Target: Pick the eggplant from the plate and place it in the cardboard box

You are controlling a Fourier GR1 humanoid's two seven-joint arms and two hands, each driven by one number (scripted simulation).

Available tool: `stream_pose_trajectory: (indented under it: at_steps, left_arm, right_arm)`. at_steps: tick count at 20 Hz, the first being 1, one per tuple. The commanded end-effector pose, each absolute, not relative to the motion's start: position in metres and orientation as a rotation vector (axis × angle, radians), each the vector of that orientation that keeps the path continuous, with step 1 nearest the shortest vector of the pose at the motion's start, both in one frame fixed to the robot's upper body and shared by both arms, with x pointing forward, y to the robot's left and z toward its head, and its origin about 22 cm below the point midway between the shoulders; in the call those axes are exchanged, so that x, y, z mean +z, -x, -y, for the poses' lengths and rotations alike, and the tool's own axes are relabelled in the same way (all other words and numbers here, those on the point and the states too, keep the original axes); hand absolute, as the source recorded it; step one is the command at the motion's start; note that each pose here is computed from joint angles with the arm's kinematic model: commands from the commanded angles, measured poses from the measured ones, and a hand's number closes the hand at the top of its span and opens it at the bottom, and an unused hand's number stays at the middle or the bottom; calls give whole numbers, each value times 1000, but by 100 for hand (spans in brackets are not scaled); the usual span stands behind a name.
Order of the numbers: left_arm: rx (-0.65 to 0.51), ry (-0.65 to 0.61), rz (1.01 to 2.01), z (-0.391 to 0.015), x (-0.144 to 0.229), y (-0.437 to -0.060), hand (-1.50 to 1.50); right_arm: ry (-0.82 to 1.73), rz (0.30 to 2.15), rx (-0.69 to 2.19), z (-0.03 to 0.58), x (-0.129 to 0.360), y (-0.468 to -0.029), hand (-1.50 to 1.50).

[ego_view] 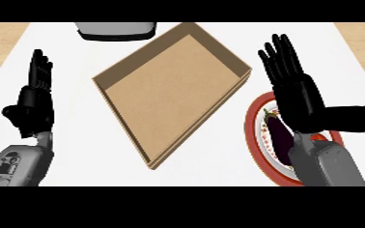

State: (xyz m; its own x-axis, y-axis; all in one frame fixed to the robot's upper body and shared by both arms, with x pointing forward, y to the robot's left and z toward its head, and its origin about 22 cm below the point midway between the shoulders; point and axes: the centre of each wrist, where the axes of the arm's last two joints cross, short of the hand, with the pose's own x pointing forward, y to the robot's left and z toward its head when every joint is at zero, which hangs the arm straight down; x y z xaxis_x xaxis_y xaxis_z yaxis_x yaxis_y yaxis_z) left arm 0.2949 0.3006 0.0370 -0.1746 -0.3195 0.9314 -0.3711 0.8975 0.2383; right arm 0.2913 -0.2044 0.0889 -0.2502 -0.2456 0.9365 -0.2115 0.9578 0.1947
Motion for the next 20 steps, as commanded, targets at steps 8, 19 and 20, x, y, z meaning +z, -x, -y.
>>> stream_pose_trajectory:
  at_steps: [8,19,20]
  left_arm:
    - [-162,-646,1458,-350,5,-264,0]
    - [-223,-625,1399,-362,21,-270,0]
    - [-227,-608,1380,-351,17,-275,0]
  right_arm:
    - [-79,1725,958,284,129,-293,-150]
    - [-403,1795,780,418,31,-279,-150]
    - [-360,1806,853,421,34,-279,-150]
